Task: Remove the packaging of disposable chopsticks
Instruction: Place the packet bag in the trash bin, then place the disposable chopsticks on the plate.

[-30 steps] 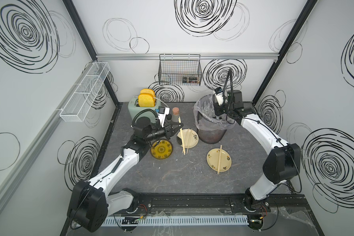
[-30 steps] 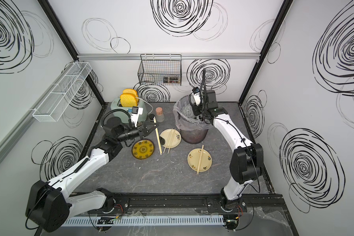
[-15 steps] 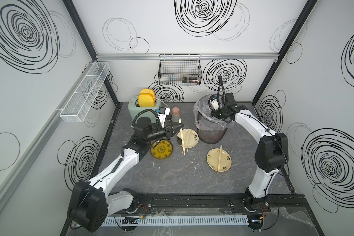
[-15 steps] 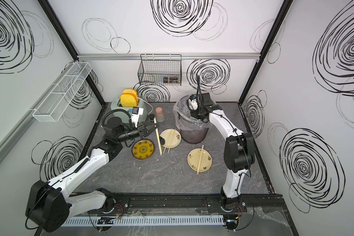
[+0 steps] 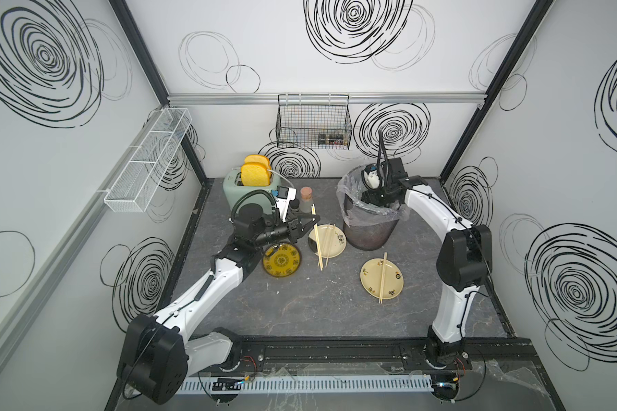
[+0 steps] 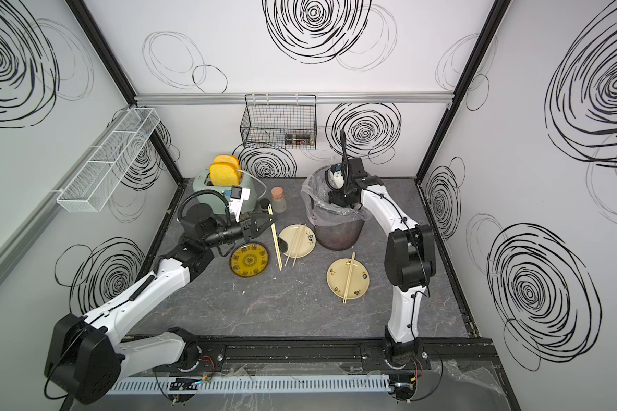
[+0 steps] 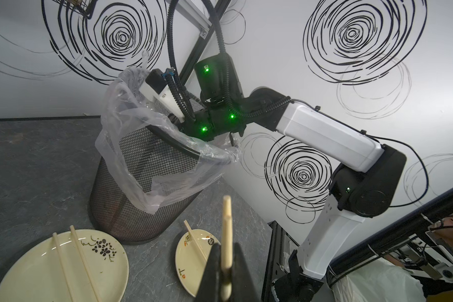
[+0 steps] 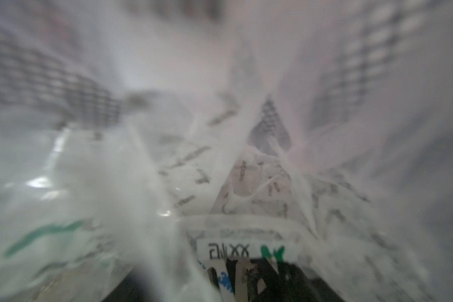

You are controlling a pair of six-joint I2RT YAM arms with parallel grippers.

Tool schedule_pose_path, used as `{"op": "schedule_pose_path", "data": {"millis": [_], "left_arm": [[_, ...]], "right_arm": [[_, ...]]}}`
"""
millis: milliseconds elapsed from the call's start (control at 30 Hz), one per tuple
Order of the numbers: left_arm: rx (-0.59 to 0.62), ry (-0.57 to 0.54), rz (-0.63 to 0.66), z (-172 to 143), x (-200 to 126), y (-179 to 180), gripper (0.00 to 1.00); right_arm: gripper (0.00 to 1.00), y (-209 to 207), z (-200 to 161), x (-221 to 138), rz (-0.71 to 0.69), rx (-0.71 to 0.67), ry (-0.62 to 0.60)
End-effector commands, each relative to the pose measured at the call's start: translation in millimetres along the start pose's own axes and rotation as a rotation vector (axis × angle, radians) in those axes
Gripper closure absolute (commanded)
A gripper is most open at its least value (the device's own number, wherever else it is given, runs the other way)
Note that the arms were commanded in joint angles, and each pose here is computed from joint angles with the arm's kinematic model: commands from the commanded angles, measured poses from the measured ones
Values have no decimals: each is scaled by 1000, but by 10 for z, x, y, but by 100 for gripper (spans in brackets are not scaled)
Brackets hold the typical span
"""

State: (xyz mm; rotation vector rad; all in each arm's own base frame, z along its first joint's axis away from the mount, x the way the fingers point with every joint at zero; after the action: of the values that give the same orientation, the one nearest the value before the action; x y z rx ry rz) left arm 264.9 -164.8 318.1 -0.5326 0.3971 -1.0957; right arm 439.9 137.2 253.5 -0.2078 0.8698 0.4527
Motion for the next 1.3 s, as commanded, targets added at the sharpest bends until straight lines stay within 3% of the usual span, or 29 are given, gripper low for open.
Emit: {"op": "schedule_pose_path", "data": {"millis": [0,200,400,667,833,967,1133,1267], "left_arm": [[38,-23,-12,59,0,-48,100],[38,-20,3,46,9,-25,100],[33,-8,33,24,30,34,100],[60,28,151,-4,37,155,100],[71,71,277,-47,23,297,100],[-4,113,438,-190,-145,518,100],[-17,259,791,-386,-393,795,100],[-13,372,942,-438,-424,1013,100]], "right_arm": [[28,51,289,-540,6,-29,-157],[20,116,397,-1171,-15,-27,-348],[17,235,324,-1794,2,-23,-533],[17,730,-444,-2210,240,-46,-781],[19,1302,-962,-1993,453,-111,-792],[20,1755,-1396,-1687,570,-157,-761],[20,2131,-1784,-1219,599,-245,-655],[21,2279,-1919,-904,589,-276,-520]]}}
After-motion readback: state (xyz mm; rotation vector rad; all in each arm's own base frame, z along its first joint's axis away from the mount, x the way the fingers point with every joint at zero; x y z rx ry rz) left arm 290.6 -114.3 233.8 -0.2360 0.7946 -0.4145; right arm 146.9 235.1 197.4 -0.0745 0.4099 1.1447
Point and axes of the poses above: each gripper's point midway between its finger pads, its own x axis out along the fingers, its own y axis along the line the jaws close on, z = x × y, the point moved 9 cm from there along -x, back along the fingers
